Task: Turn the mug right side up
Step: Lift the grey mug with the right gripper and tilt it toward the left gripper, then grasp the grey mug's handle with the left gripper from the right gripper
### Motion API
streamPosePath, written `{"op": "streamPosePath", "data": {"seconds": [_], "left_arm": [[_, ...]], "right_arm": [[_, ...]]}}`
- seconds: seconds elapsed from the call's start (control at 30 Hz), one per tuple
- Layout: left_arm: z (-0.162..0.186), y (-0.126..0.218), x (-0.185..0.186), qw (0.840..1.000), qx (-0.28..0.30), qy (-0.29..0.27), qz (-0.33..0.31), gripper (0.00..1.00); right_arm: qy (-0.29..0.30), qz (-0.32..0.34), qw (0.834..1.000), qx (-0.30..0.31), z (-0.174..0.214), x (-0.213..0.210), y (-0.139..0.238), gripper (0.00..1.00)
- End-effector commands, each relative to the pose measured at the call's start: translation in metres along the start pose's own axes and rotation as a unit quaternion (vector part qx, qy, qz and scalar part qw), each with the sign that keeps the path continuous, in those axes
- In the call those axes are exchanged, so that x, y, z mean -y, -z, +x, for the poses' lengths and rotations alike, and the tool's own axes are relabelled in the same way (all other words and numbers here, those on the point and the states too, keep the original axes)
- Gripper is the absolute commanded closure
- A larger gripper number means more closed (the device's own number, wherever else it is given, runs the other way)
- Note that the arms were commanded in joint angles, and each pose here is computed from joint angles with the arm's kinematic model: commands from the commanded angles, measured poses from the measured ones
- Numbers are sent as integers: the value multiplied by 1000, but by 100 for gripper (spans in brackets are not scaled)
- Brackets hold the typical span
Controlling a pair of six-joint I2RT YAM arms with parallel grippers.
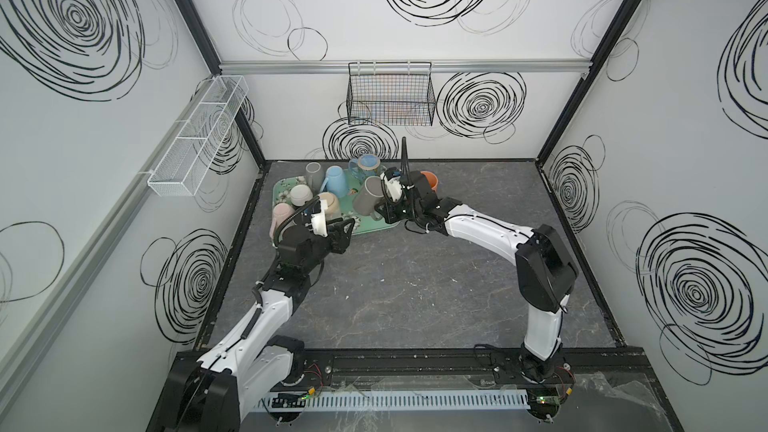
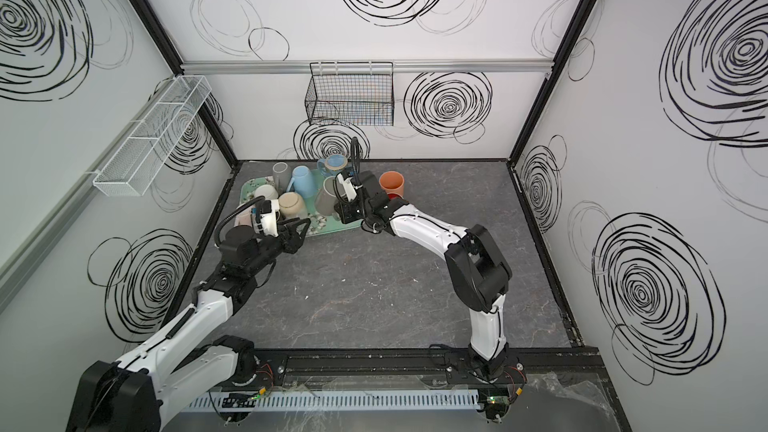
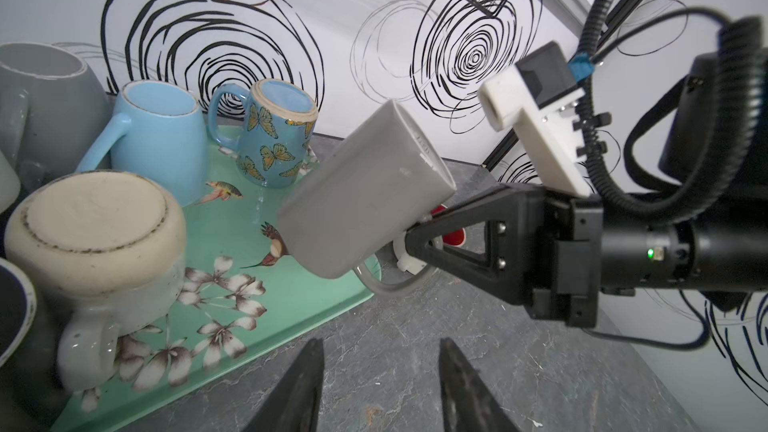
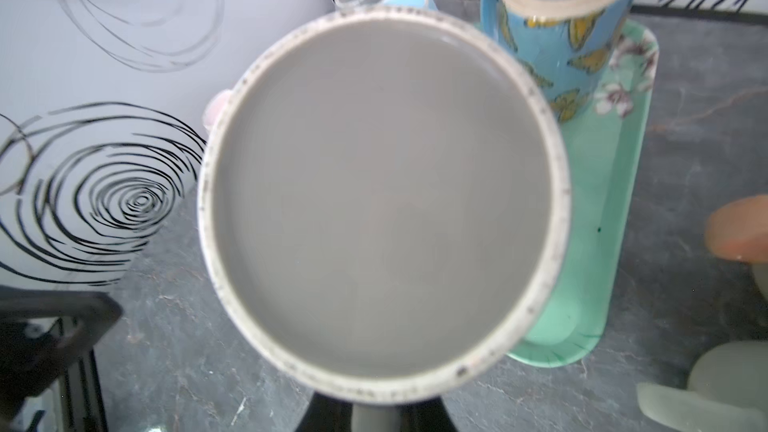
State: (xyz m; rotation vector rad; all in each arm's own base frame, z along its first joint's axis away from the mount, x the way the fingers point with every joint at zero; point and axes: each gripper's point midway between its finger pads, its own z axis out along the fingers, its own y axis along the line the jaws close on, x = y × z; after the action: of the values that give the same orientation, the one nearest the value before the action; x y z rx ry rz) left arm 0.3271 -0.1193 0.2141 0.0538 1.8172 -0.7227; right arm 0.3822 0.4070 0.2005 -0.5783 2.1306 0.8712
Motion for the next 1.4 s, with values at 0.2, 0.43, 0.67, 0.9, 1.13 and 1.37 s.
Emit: {"op": "streamPosePath", "data": {"seconds": [0.2,0.43,0.67,0.9,1.13,1.37], "left_arm": [[-55,28,68,987,95,-70,113,44],[-74,42,118,969,136,-87,187,36],[-87,50,150,954,164,-96,231,32],[-99,62,176,938,195,-94,272,30],[-107,62,191,926,199,-66,313,30],[-111,64,212,908,195,-64,364,30]], "right_arm": [[42,-104,974,199,-97,-66,104,100],[63,-154,949,270,-102,-88,162,100],[78,-194,922,326,-102,-103,217,100],[92,-255,891,363,-97,-117,265,100],[122,-308,876,350,-89,-136,287,100],[139,-336,870,333,-83,-147,291,100]]}}
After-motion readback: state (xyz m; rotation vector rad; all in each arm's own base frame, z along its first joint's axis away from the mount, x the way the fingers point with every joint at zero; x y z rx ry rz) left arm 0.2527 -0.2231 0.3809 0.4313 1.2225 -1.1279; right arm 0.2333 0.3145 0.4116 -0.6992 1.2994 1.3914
